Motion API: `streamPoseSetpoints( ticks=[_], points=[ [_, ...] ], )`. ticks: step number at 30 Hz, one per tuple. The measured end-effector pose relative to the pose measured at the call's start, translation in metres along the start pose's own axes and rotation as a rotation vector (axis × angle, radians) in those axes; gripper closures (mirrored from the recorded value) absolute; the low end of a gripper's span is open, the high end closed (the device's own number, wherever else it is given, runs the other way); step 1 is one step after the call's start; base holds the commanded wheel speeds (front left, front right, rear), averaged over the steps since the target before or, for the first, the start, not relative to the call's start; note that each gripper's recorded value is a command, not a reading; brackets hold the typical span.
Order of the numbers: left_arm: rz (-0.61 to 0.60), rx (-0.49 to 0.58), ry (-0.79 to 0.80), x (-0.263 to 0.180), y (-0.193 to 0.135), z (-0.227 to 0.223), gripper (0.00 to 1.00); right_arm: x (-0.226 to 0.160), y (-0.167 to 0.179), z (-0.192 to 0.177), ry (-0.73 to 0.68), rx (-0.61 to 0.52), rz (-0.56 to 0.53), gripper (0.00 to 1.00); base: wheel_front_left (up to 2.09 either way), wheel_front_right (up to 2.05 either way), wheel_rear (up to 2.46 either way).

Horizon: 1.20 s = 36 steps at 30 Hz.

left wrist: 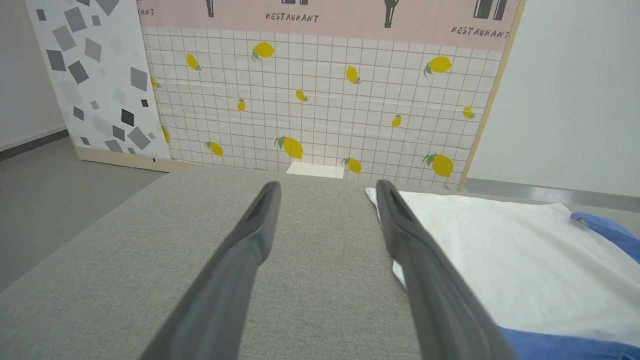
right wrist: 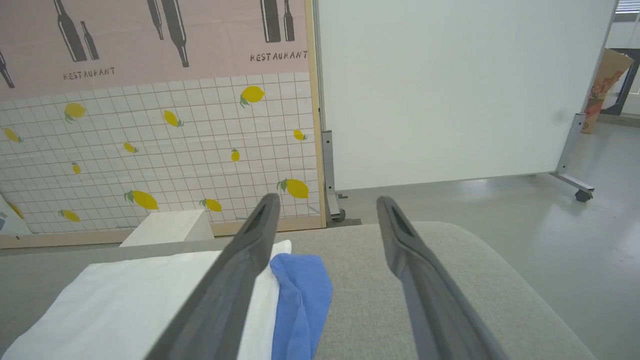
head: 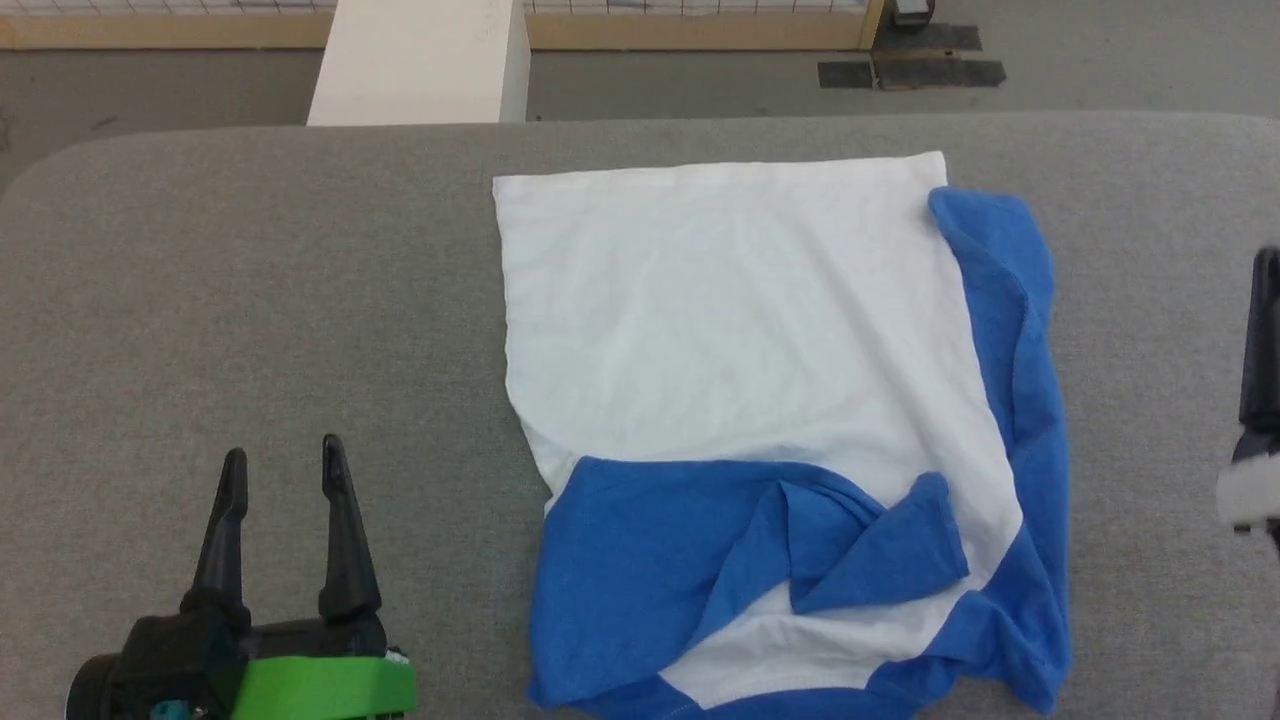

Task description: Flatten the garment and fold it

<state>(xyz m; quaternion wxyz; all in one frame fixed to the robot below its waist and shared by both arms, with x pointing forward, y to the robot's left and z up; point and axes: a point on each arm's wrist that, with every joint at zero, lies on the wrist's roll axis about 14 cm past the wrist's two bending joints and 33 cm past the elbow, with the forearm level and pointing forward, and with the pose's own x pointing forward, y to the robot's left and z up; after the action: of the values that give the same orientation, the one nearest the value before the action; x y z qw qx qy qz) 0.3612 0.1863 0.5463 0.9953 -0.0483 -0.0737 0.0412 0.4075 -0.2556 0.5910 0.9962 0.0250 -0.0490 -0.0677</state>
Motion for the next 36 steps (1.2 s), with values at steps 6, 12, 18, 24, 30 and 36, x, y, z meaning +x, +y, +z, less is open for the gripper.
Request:
streamPoseSetpoints(
  ticks=[6, 12, 18, 24, 30, 36],
  points=[
    [-0.042, 0.018, 0.03, 0.018, -0.008, -0.019, 0.0, 0.061, 0.014, 0.025, 0.004, -0.06, 0.046, 0.0, 0.0, 0.0, 0.0],
    [-0.069, 0.027, 0.068, 0.039, -0.014, -0.044, 0.0, 0.123, 0.015, -0.004, 0.195, -0.093, 0.085, 0.0, 0.0, 0.0, 0.0],
    [-0.087, 0.039, 0.145, 0.046, -0.016, -0.079, 0.0, 0.158, 0.011, -0.067, 0.439, -0.122, 0.083, 0.0, 0.0, 0.0, 0.0],
    [-0.08, 0.041, 0.205, 0.05, -0.014, -0.105, 0.0, 0.161, 0.01, -0.147, 0.706, -0.15, 0.084, 0.0, 0.0, 0.0, 0.0],
    [-0.055, 0.06, 0.254, 0.047, -0.004, -0.123, 0.0, 0.156, 0.015, -0.199, 0.848, -0.148, 0.094, 0.0, 0.0, 0.0, 0.0],
    [-0.031, 0.093, 0.272, 0.047, 0.008, -0.13, 0.0, 0.144, 0.022, -0.24, 0.956, -0.131, 0.104, 0.69, 0.0, 0.0, 0.0]
  ],
)
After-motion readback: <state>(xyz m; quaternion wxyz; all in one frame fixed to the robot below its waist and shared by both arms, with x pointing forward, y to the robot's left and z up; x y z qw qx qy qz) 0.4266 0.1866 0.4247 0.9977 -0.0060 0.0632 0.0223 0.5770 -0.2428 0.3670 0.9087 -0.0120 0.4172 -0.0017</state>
